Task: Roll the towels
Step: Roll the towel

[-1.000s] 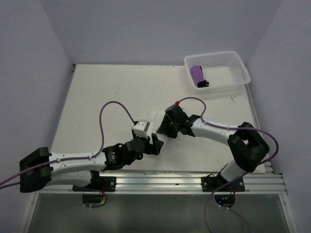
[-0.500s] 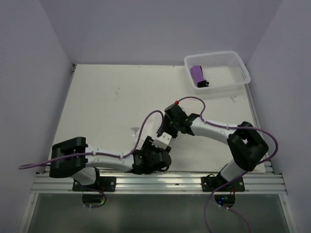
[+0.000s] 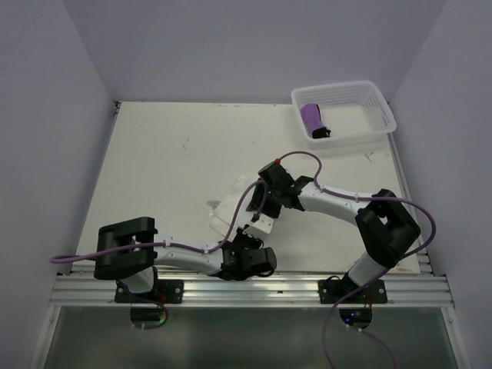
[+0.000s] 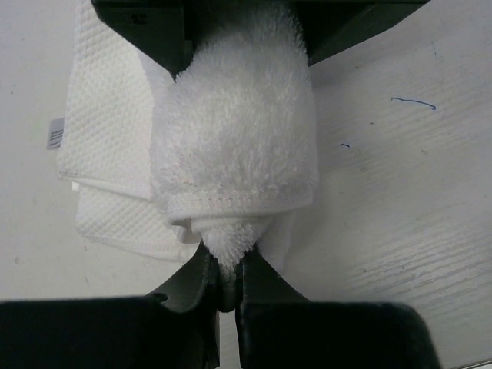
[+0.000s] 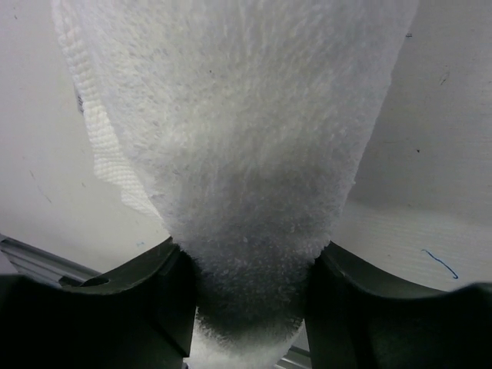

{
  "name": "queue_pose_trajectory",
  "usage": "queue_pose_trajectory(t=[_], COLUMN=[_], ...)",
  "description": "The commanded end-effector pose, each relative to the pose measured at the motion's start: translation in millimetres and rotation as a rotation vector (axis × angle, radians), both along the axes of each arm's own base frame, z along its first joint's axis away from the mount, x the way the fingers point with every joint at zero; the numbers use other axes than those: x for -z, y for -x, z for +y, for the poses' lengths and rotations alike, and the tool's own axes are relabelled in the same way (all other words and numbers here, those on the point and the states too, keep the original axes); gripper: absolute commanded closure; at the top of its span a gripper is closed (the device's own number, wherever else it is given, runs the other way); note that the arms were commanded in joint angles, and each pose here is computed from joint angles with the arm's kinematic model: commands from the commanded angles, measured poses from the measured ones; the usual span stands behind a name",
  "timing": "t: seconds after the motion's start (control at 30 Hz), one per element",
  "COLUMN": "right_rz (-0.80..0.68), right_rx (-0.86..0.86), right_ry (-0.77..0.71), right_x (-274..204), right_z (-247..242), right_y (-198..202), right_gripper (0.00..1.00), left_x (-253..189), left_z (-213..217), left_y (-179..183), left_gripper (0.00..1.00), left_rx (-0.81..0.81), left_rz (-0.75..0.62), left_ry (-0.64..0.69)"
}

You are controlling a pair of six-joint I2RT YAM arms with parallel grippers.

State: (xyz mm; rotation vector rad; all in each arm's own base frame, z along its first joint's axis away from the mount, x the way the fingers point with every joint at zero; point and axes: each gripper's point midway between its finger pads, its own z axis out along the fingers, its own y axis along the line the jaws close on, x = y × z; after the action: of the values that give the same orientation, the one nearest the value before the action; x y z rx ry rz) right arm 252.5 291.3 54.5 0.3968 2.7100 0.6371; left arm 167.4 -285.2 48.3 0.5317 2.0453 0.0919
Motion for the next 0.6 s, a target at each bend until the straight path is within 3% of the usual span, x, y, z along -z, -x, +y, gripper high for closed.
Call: queue_pose_trajectory(t=[0.0, 0.3, 0.57], right_rz=[0.027, 0.050, 0.025], right_rx=[0.003, 0.050, 0.064], right_ry=[0.067, 0.110, 0.141], right_x=[8, 16, 2], right_z=[-16, -46, -60], right_y=[-6, -38, -62], right_gripper=[0.46, 0.32, 0.19], left_x=[-5, 0, 11], left_z=[9, 6, 0], left_y=[-2, 18, 28], left_gripper=[1.00, 1.00, 1.00], left_rx=[-0.048, -0.015, -0.027], left_rz=[-0.026, 0.099, 0.181], left_ry=[0.059, 0.412, 0.511])
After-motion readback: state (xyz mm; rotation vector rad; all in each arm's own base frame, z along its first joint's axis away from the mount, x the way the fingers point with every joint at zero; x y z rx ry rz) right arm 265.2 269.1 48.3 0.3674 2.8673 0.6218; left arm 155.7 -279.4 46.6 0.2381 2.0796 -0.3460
